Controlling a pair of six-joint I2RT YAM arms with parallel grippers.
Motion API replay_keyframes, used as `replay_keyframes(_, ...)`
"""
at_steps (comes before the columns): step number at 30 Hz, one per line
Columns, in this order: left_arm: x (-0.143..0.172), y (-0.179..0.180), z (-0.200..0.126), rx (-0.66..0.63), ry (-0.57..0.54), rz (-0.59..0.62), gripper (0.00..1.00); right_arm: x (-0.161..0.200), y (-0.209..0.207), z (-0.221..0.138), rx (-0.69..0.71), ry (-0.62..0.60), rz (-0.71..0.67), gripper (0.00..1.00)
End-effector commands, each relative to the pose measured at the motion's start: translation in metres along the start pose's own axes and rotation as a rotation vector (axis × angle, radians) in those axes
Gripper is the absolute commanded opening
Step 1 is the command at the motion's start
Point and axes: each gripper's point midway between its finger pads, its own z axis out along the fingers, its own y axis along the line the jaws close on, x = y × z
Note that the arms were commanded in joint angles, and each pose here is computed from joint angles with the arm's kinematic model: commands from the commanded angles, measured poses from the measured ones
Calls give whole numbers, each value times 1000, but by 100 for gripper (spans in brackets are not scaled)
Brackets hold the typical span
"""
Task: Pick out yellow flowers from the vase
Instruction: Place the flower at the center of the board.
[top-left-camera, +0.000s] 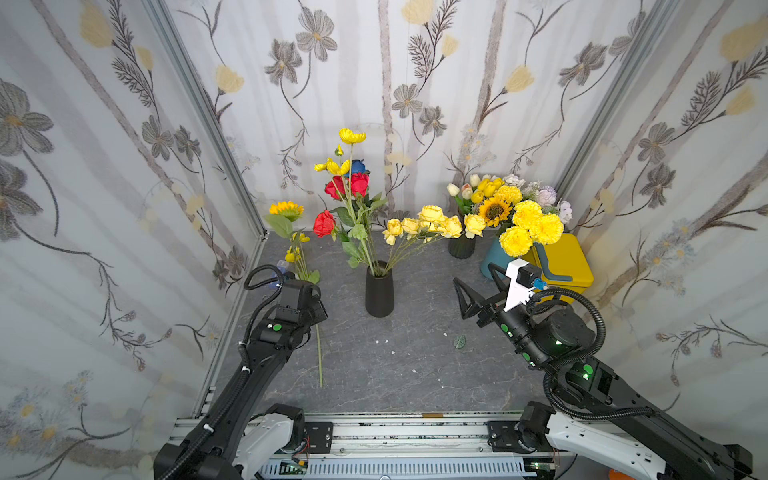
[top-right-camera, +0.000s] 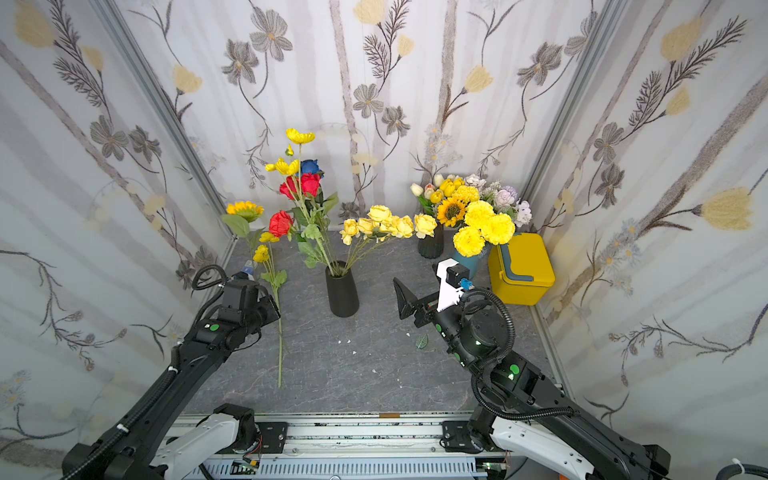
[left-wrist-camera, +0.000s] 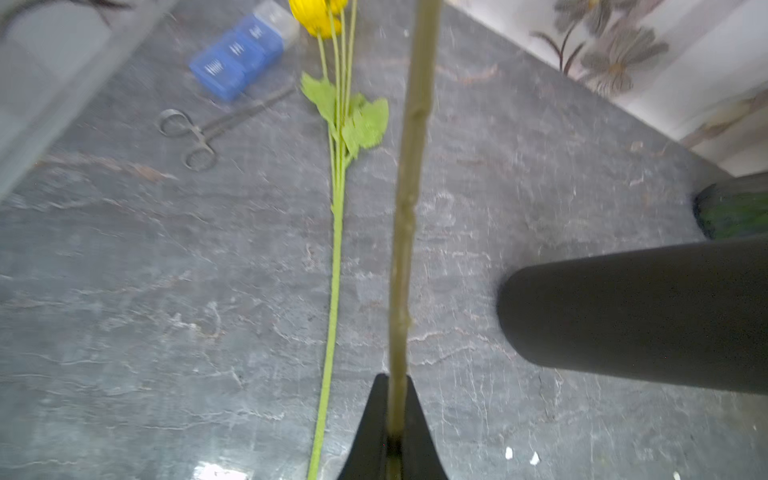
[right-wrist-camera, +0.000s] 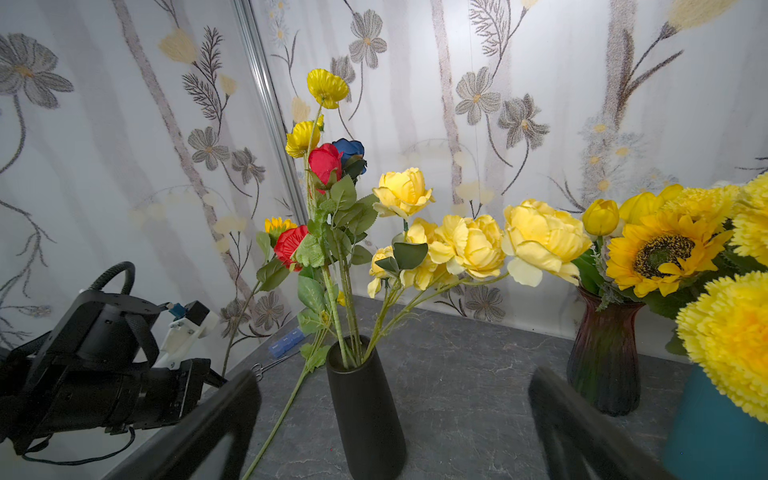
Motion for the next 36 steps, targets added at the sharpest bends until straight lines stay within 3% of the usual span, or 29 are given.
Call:
replay_keyframes(1, 11, -15, 17, 79, 85, 41, 0, -4, 0, 2, 0, -19, 11, 100)
replay_keyframes(16, 73, 16, 78, -70, 397, 129, 0, 2, 3, 9, -8, -11, 8, 100)
replay_keyframes(28, 73, 41, 87, -178, 422, 120, 3, 3, 4, 10, -10, -11, 17, 100)
replay_keyframes(32, 69, 44, 87, -187, 412, 110, 21, 5, 4, 10, -12, -8, 23, 100)
replay_keyframes(36, 67, 44, 85, -189, 404, 109, 30, 7, 6, 12, -21, -4, 41, 100)
